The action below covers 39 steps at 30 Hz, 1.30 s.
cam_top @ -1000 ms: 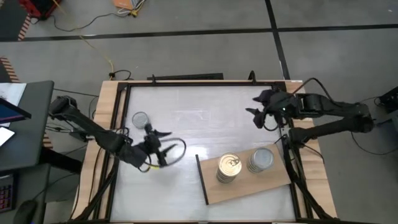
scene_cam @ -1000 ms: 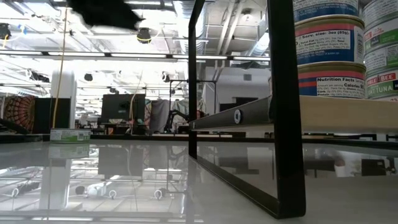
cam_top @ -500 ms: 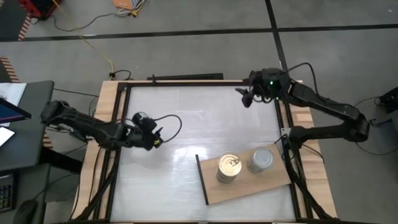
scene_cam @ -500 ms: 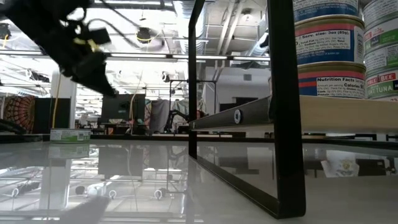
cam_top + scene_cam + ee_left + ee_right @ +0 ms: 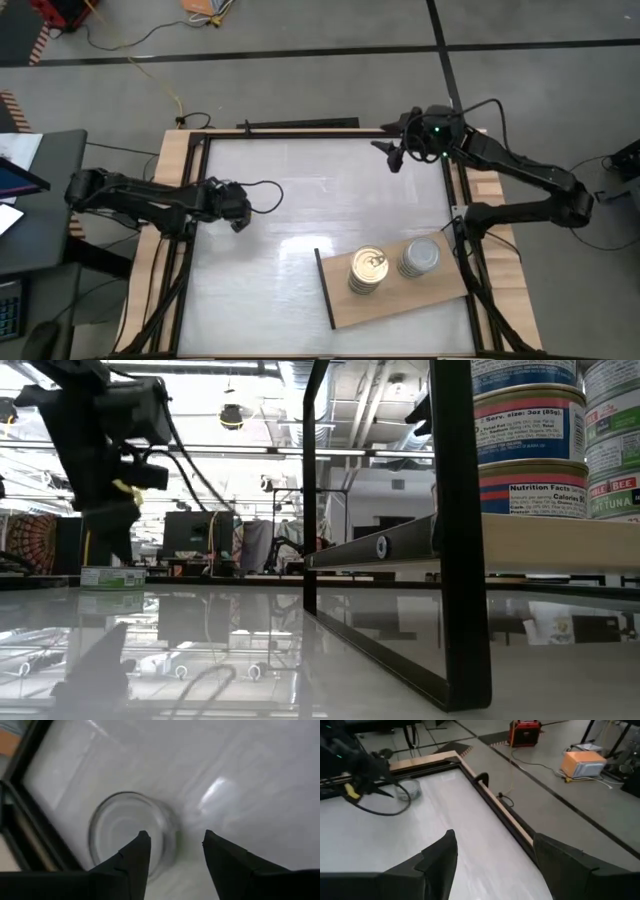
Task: Stack canned seafood by type on shelf
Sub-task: Stack the green tuna can on top of the green tuna can on the shelf
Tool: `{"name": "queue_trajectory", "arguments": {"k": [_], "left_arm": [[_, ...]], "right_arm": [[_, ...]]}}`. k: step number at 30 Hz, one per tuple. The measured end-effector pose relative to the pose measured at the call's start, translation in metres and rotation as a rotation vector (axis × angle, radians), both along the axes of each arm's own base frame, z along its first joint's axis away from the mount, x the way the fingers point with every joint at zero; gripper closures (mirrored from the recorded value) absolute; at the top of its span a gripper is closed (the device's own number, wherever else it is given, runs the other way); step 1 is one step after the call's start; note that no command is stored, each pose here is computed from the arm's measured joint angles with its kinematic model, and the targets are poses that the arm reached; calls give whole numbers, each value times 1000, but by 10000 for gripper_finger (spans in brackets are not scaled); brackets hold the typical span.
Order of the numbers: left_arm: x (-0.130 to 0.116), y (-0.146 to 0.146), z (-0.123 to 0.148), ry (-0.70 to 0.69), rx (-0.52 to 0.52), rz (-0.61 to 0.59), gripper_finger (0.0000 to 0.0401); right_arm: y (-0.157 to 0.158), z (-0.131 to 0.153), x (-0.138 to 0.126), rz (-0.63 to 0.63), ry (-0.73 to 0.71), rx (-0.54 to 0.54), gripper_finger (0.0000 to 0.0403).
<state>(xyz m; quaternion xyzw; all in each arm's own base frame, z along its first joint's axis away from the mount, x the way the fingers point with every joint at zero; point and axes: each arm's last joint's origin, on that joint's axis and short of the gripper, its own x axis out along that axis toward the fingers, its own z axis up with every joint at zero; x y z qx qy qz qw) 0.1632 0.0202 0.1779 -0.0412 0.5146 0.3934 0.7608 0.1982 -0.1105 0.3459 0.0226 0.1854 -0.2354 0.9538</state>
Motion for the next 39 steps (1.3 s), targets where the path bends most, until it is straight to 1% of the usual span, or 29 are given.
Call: {"name": "queue_trajectory", "arguments": {"k": [3,7,10,15,17,20,23,26,32,36,39], "left_arm": [[4,2,-6,70,34,-35,236],[10,4,-19,160,33,-39,240],[13,4,-31,227,26,-16,240],[22,10,-44,381,96,65,241],[23,14,-49,444,102,82,242],[25,19,-57,496,75,93,253],[25,21,-63,538,71,102,275],[26,20,-63,526,54,94,301],[39,10,-46,411,15,108,350],[42,4,-37,362,-36,111,375],[43,1,-35,328,-79,118,390]], "right_arm": [[2,0,1,15,-1,-1,117],[5,2,3,37,-12,-14,117],[7,2,4,51,-12,-27,117],[10,2,6,67,-11,-29,117],[11,2,7,74,-11,-29,117],[13,2,8,86,-9,-30,117],[16,-3,9,102,1,-29,117],[17,-6,10,109,8,-26,117],[22,-7,12,131,12,-25,117],[27,-7,14,155,13,-24,117],[31,-7,16,174,13,-24,117]]}}
